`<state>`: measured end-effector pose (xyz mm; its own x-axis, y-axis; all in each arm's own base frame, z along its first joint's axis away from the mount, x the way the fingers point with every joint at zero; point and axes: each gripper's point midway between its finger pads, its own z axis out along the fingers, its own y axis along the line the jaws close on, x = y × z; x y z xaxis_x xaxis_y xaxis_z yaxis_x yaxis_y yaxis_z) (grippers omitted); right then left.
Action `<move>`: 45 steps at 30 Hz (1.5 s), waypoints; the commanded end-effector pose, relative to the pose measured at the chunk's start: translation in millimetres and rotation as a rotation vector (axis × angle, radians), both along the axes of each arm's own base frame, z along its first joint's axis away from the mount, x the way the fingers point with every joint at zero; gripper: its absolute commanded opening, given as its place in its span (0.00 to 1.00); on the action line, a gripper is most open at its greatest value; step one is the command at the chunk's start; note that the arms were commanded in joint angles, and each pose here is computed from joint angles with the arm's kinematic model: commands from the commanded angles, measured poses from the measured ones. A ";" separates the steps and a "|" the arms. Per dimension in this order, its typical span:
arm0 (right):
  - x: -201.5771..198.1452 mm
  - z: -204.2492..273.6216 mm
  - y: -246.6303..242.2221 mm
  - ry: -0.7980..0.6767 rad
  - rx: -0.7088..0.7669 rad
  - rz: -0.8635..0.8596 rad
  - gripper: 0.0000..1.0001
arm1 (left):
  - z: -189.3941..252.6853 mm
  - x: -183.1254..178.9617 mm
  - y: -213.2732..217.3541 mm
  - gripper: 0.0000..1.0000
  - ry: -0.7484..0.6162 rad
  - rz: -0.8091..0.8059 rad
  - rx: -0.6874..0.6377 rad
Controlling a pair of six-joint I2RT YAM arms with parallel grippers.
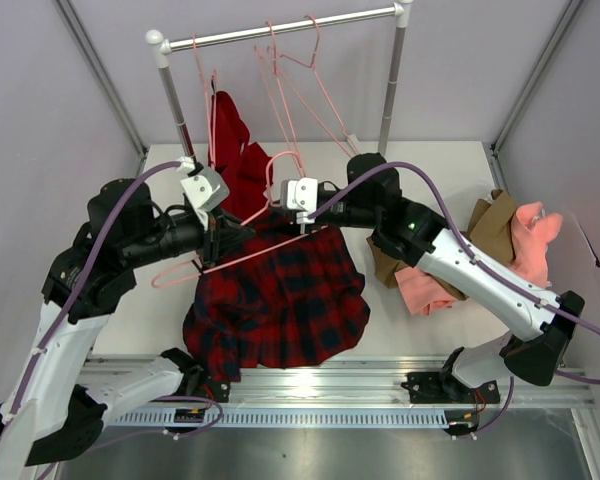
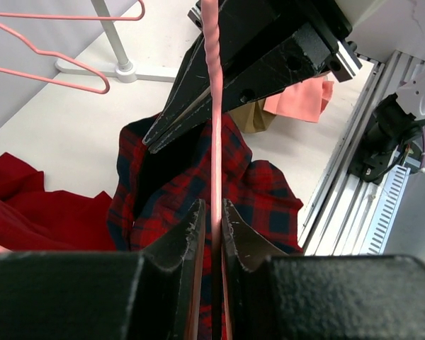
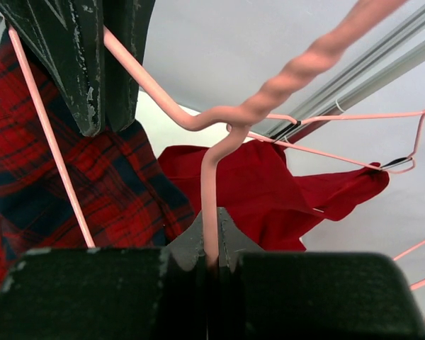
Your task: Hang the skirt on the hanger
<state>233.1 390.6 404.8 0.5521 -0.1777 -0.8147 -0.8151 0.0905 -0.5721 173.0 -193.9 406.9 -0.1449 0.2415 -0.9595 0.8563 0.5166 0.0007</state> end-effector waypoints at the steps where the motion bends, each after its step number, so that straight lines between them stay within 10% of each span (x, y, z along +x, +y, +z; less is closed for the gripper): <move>1: -22.6 90.4 -8.3 -0.111 0.239 0.070 0.00 | -33.5 -7.0 -0.7 0.18 0.083 -0.043 0.075; 11: -24.8 89.4 -7.7 -0.084 0.237 0.077 0.00 | -48.0 -15.6 -6.2 0.00 0.132 -0.092 0.070; 16: 2.9 87.4 -7.6 0.013 0.264 -0.092 0.08 | -35.2 13.9 9.6 0.00 0.114 0.142 0.023; 19: 15.8 82.4 -10.1 0.109 0.275 -0.190 0.29 | -13.1 26.9 17.4 0.00 0.083 0.267 -0.082; 24: 20.8 68.5 -19.2 0.217 0.248 -0.272 0.99 | 14.8 25.1 17.9 0.00 0.070 0.287 -0.164; 39: 102.7 88.4 -151.3 0.451 0.589 -0.941 0.99 | 46.9 23.1 23.7 0.00 0.081 0.314 -0.159; 45: 134.0 102.5 -135.3 0.476 0.633 -0.925 1.00 | 43.0 -11.9 19.1 0.00 0.090 0.171 -0.166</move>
